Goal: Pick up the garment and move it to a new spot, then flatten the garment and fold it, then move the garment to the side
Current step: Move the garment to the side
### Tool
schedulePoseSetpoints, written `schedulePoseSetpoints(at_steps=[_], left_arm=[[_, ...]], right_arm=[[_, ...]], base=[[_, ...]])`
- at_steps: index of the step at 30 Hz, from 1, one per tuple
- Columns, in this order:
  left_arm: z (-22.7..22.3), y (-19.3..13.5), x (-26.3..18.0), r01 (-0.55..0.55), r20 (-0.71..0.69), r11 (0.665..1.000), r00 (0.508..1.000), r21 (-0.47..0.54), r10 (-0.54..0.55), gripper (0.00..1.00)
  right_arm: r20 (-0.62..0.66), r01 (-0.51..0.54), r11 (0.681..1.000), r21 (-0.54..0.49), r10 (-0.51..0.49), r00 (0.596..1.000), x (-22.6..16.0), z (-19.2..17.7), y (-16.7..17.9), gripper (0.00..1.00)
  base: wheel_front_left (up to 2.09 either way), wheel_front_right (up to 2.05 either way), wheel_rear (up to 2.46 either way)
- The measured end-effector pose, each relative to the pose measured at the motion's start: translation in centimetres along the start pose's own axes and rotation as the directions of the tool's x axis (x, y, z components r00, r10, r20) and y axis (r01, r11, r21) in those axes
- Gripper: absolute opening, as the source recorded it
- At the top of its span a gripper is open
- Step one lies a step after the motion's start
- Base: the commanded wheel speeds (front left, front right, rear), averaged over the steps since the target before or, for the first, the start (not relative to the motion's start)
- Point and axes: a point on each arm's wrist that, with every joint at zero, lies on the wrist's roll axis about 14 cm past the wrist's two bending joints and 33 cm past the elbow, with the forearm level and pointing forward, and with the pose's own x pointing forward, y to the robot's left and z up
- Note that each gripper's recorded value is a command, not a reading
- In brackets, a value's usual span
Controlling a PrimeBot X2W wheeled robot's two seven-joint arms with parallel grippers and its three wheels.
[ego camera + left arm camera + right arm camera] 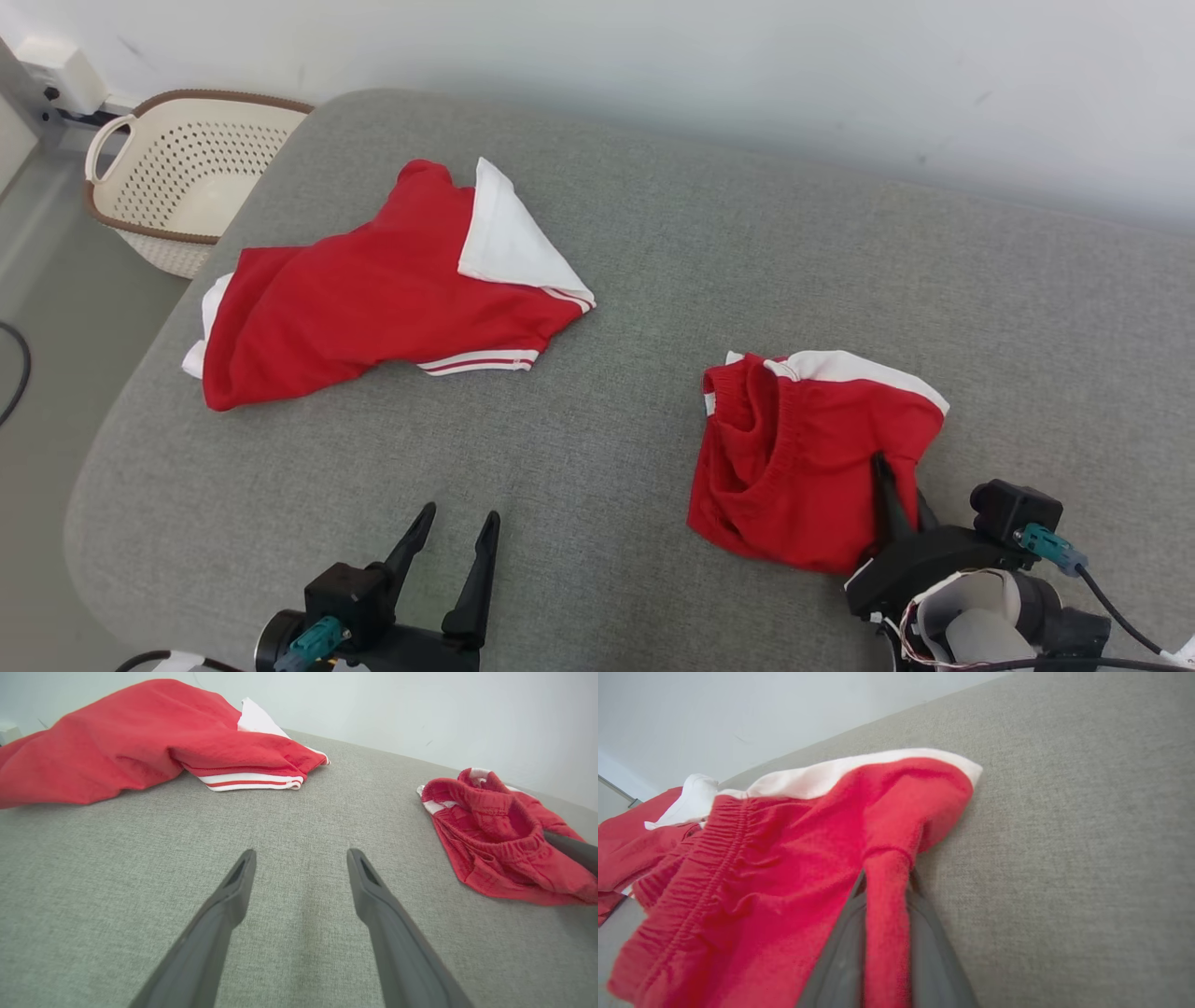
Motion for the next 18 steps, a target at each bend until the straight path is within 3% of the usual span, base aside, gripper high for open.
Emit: schedulePoseSetpoints(at_steps=[6, 18], left_arm=[[0.4, -1.6, 0.8, 0.052, 0.014, 0.999, 0.999, 0.006, -0.052, 1.0], [1.1, -8.5, 2.9, 0.248, 0.049, 0.969, 0.967, 0.007, -0.248, 1.0]], right_arm=[[0.041, 0.04, 0.998, -0.051, -0.038, 0.998, -1.0, 1.5, -1.8, 0.0], [0.079, 0.218, 0.972, -0.083, -0.212, 0.974, -6.7, 2.5, -7.8, 0.0]], base=[[0.0, 0.0, 0.0], [0.0, 0.0, 0.0]])
